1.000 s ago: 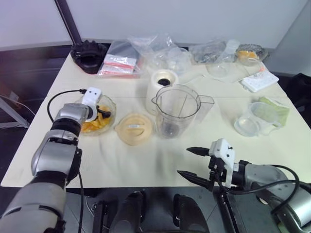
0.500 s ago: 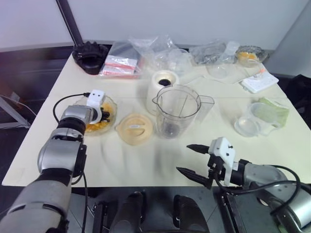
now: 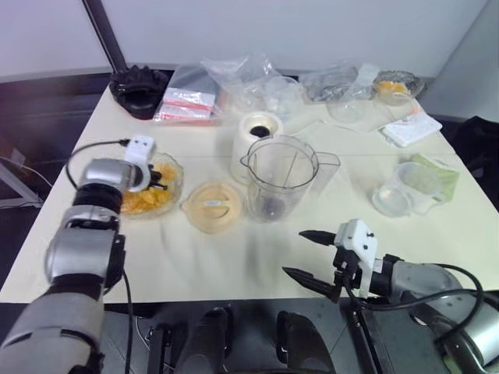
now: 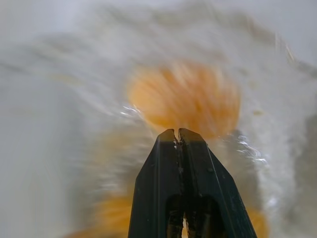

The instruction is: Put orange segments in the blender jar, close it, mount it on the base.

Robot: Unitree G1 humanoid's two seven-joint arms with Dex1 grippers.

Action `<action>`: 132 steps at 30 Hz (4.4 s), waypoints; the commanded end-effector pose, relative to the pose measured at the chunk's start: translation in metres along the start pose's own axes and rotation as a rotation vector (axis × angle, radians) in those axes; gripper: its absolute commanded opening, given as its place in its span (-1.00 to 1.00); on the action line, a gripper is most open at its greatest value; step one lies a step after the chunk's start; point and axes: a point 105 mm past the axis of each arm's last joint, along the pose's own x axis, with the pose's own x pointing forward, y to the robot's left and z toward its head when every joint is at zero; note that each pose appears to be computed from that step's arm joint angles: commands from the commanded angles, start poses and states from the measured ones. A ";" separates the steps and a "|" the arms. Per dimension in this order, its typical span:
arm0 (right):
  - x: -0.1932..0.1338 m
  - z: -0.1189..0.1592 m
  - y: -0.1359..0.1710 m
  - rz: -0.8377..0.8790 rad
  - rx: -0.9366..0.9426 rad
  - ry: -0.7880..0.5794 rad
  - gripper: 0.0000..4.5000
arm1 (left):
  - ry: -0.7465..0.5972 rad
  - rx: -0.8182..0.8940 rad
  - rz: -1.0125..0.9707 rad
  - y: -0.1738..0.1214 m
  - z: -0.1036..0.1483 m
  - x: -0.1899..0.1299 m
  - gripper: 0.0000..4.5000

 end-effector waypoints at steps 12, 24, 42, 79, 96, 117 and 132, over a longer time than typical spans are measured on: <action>0.001 0.015 -0.012 0.001 -0.013 -0.021 1.00 | -0.085 -0.039 -0.027 0.006 0.007 -0.063 -0.72; -0.002 0.011 -0.011 -0.007 -0.013 -0.011 1.00 | -0.052 0.020 -0.021 -0.009 0.009 -0.026 0.99; -0.014 0.040 -0.014 -0.011 -0.126 -0.017 1.00 | 0.057 -0.001 0.014 -0.029 -0.015 0.036 0.99; -0.005 0.033 -0.016 -0.039 -0.064 -0.025 1.00 | 0.012 -0.049 0.046 -0.003 0.020 -0.026 -0.98; 0.001 0.030 -0.021 -0.010 -0.055 -0.022 1.00 | 0.058 -0.070 0.151 -0.004 -0.008 0.006 0.70; -0.007 0.021 -0.018 -0.058 -0.036 -0.021 1.00 | -0.001 -0.031 0.209 -0.013 -0.020 0.043 0.70; -0.005 0.022 -0.020 -0.061 -0.041 -0.024 1.00 | 0.086 -0.133 0.222 -0.011 -0.041 0.042 -0.99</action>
